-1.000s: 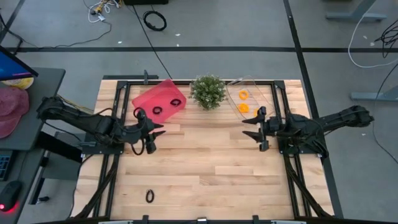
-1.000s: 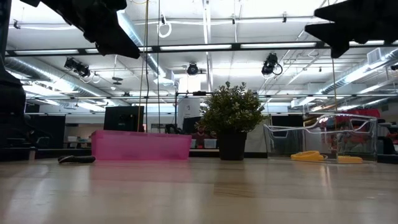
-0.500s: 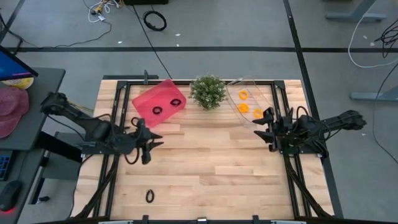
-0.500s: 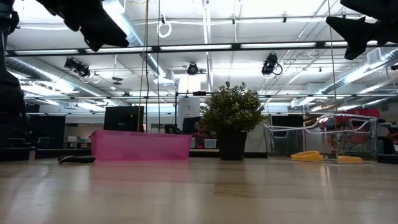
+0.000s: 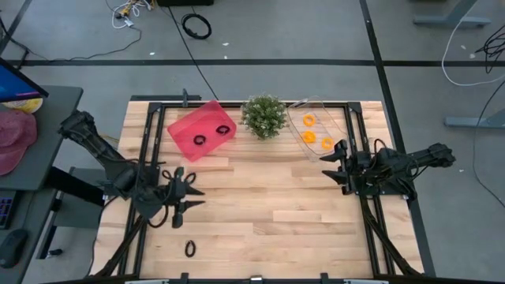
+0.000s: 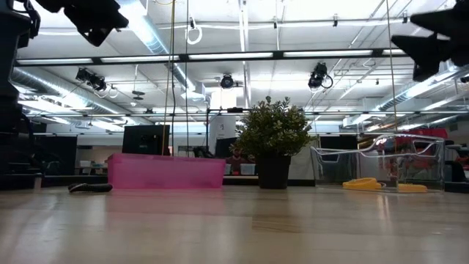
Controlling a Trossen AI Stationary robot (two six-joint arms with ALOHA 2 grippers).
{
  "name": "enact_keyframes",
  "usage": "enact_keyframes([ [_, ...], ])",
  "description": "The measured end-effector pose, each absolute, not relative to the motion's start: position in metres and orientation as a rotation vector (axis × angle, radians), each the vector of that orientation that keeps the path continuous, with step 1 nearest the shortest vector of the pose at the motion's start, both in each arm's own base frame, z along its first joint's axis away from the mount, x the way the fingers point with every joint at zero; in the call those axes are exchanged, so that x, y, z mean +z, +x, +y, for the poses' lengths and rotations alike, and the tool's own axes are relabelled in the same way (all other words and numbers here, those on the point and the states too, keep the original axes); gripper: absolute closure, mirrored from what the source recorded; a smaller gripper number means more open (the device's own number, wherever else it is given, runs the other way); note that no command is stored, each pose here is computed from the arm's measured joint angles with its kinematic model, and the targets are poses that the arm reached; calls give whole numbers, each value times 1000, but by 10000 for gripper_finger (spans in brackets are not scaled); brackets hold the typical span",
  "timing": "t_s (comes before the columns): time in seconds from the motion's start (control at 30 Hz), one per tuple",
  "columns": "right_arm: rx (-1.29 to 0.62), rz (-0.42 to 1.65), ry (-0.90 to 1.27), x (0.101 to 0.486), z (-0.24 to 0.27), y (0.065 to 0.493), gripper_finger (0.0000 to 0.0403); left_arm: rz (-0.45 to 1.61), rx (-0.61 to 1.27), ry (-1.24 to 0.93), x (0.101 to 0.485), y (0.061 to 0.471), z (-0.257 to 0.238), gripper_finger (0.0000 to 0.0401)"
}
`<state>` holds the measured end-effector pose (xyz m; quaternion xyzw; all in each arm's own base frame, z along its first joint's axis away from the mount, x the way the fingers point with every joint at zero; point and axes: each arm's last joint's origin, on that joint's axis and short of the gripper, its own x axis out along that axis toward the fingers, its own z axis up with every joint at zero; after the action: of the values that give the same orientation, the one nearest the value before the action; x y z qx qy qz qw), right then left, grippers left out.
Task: Sort spring keychains
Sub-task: Put the black spring keychain into the pink bin
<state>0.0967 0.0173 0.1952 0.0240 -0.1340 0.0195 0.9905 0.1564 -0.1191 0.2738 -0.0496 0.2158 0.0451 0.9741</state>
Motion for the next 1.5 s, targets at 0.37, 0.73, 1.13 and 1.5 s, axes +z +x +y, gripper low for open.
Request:
enact_keyframes([
  [0.37,39,14,43,167,18,99,188,530,-13,-91,255,160,-146,285],
  [0.73,40,17,68,167,18,100,188,525,-36,-171,243,167,-167,285],
  [1.13,40,15,68,168,18,100,188,408,-133,-249,242,161,-203,285],
  [1.5,40,14,67,168,18,99,188,266,-233,-239,252,159,-239,285],
])
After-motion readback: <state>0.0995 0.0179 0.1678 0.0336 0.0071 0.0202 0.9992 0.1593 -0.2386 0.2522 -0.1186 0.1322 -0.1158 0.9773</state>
